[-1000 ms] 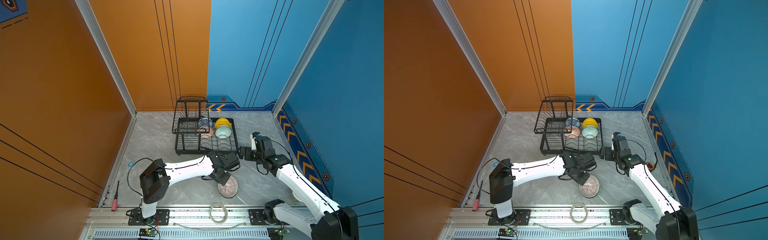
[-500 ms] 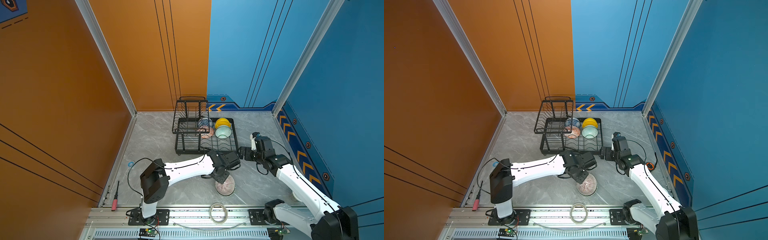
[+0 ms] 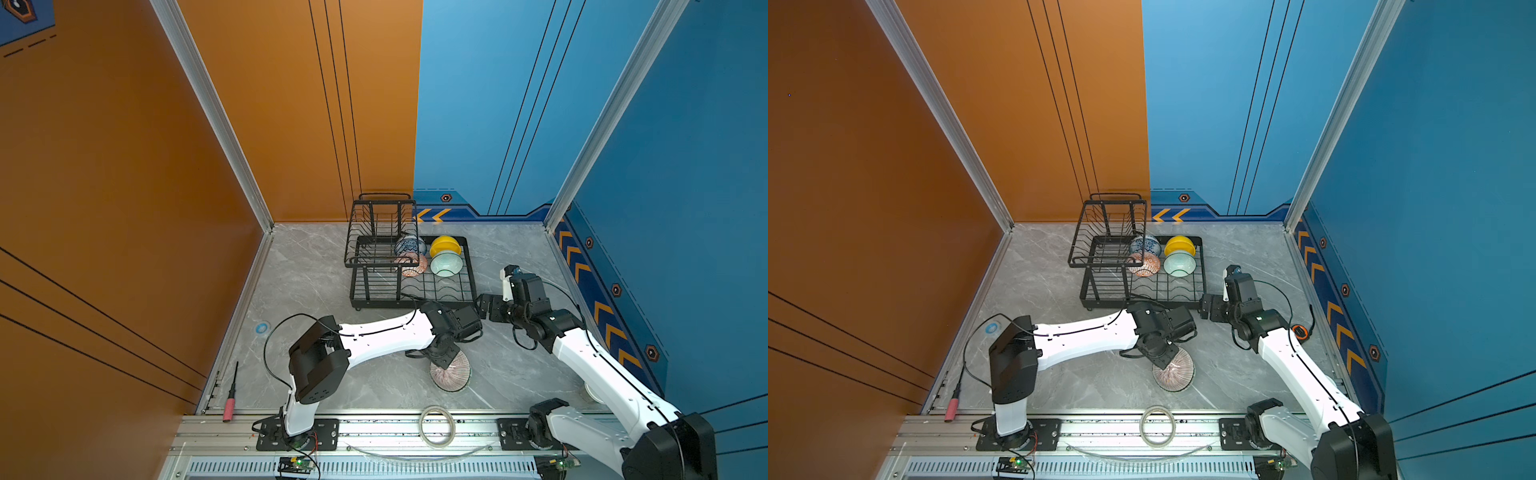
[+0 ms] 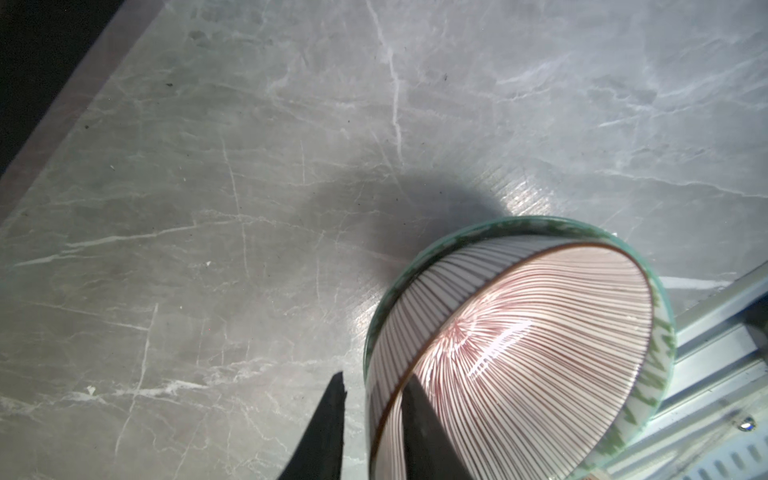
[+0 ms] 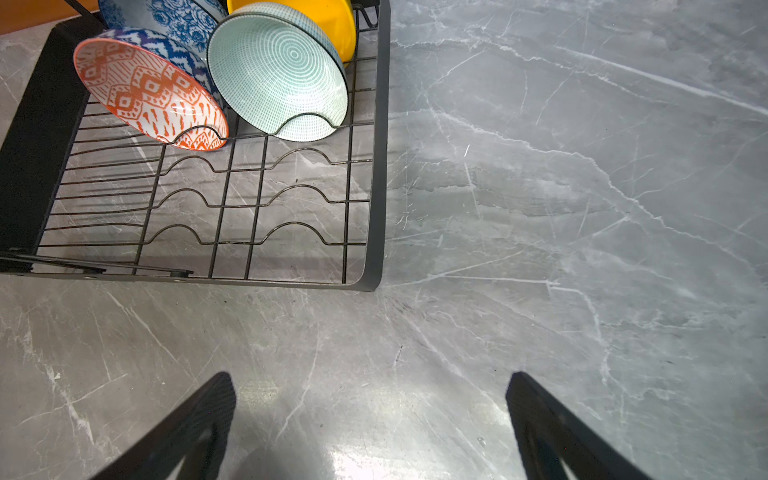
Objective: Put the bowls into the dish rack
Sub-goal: 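Lift the pink striped bowl with the left gripper and tilt it up, then carry the pink striped bowl toward the rack with the left gripper while the right approaches, then close the right gripper on the pink striped bowl rim beside the left gripper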
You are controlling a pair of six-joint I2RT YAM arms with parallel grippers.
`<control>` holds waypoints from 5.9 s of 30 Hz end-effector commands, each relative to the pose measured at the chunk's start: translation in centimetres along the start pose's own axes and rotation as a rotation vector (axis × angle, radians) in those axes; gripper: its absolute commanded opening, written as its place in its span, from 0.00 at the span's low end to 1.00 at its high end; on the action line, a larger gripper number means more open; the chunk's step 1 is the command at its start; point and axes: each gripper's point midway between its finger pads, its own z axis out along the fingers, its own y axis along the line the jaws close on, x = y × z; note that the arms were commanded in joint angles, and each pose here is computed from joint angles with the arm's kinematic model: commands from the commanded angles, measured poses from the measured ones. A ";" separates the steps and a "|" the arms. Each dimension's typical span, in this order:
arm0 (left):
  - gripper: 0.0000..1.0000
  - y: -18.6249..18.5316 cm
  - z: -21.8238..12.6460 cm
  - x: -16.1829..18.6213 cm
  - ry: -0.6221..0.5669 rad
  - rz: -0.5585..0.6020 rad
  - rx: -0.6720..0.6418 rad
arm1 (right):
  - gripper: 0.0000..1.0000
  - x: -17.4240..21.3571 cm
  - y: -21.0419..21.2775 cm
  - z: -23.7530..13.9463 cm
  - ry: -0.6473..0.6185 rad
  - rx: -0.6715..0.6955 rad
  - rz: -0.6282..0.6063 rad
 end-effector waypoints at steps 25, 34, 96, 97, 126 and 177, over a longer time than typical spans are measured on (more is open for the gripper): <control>0.00 0.7 -1.9 -0.9 -0.035 0.000 -0.002 | 1.00 -0.3 0.4 -0.6 -0.018 -0.035 -0.011; 0.00 0.9 -3.9 -2.0 -0.094 -0.002 0.019 | 1.00 -0.5 0.5 -1.0 -0.029 -0.045 -0.008; 0.00 11.0 -16.6 -9.6 -0.840 -0.319 0.067 | 0.62 -3.2 14.5 -5.4 -0.057 -0.342 -0.052; 0.00 10.9 -16.6 -9.7 -0.842 -0.318 0.071 | 0.61 -3.3 14.5 -5.3 -0.058 -0.337 -0.050; 0.00 9.9 -15.4 -9.4 -0.817 -0.296 0.134 | 0.00 -4.2 15.1 -3.6 -0.077 -0.312 -0.053; 0.98 15.5 -13.8 -3.4 -0.682 -0.210 0.166 | 0.00 -10.3 16.6 0.1 -0.644 0.228 -1.314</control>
